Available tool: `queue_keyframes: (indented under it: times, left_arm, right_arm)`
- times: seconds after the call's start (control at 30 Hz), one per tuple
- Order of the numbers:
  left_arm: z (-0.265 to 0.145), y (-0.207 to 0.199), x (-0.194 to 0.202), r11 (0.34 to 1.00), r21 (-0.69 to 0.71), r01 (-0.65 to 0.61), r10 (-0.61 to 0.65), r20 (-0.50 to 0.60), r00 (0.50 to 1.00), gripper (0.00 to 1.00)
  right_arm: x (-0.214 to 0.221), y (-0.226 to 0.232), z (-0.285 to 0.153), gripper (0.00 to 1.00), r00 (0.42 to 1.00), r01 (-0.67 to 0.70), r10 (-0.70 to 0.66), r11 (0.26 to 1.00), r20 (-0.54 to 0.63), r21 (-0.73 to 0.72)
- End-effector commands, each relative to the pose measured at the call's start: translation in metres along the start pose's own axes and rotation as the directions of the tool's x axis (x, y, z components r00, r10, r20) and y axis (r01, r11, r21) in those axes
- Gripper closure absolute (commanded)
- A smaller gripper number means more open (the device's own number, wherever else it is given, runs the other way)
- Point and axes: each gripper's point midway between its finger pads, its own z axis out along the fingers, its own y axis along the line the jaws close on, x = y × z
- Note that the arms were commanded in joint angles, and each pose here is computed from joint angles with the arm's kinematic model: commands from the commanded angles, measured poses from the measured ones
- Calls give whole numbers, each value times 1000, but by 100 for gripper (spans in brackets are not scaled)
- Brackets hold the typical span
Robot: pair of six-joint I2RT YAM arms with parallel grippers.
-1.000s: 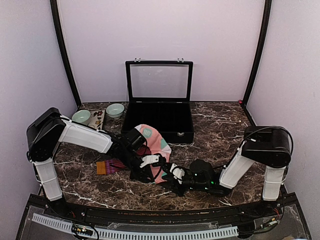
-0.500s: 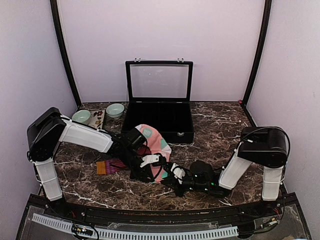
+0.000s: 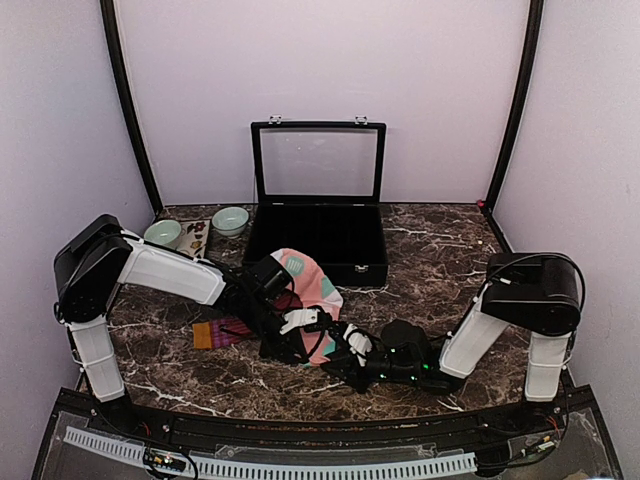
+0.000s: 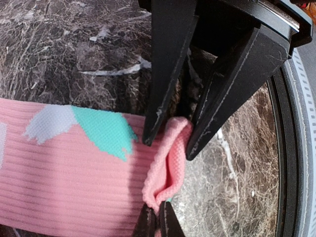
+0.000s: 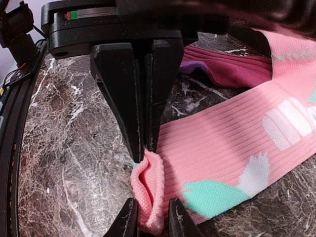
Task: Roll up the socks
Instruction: Roll the sock at the center of the board.
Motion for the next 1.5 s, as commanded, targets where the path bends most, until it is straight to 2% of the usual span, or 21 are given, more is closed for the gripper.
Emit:
queue_keyframes:
  times: [0.0, 0.17, 0.3, 0.43, 0.53, 0.57, 0.63, 0.77, 0.83, 0.87, 1.1, 1.33, 1.47]
  left_arm:
    - [2, 3, 21, 999, -9, 38, -38, -72, 997, 100]
    - [2, 3, 20, 999, -4, 37, -37, -73, 997, 100]
    - [2, 4, 21, 999, -7, 36, -36, -78, 996, 100]
    - [2, 4, 21, 999, -5, 37, -38, -77, 996, 100]
    - [2, 5, 20, 999, -12, 37, -38, -78, 996, 100]
    - [2, 6, 20, 999, -16, 36, -37, -79, 996, 100]
    - [1, 9, 20, 999, -29, 35, -37, -84, 996, 91]
    - [-7, 16, 20, 996, -86, 16, -25, -100, 995, 54]
    - [-16, 17, 18, 993, -115, -19, 7, -103, 995, 43]
    - [-22, 16, 15, 991, -128, -44, 31, -103, 994, 41]
    - [-44, 7, 3, 983, -122, -134, 122, -99, 988, 40]
    - [-38, -10, 1, 971, -114, -210, 199, -101, 975, 44]
    - [-33, -19, 0, 964, -99, -246, 235, -111, 966, 46]
  right_arm:
    - [-16, 1, 5, 78, 999, 3, -3, 1000, 50, 5]
    - [-19, -1, 10, 78, 998, -1, 1, 1000, 69, 12]
    - [-15, -1, 11, 85, 998, -14, 13, 1000, 61, 6]
    - [-5, 0, 7, 86, 999, -21, 20, 1000, 38, 3]
    - [-2, -1, 5, 99, 999, -23, 23, 1000, 31, 6]
    - [-2, -1, 4, 100, 999, -25, 25, 1000, 34, 7]
    - [-4, -2, 5, 100, 999, -34, 33, 999, 34, 3]
    - [3, -2, 9, 100, 997, -76, 75, 997, -35, -9]
    - [11, -3, 6, 100, 992, -98, 98, 995, -74, 2]
    - [14, -4, 3, 100, 990, -109, 109, 994, -88, 9]
    - [41, -11, -8, 100, 959, -147, 157, 987, -236, 61]
    - [55, -21, 4, 100, 909, -239, 263, 964, -324, 113]
    - [57, -31, 3, 100, 883, -306, 337, 941, -326, 143]
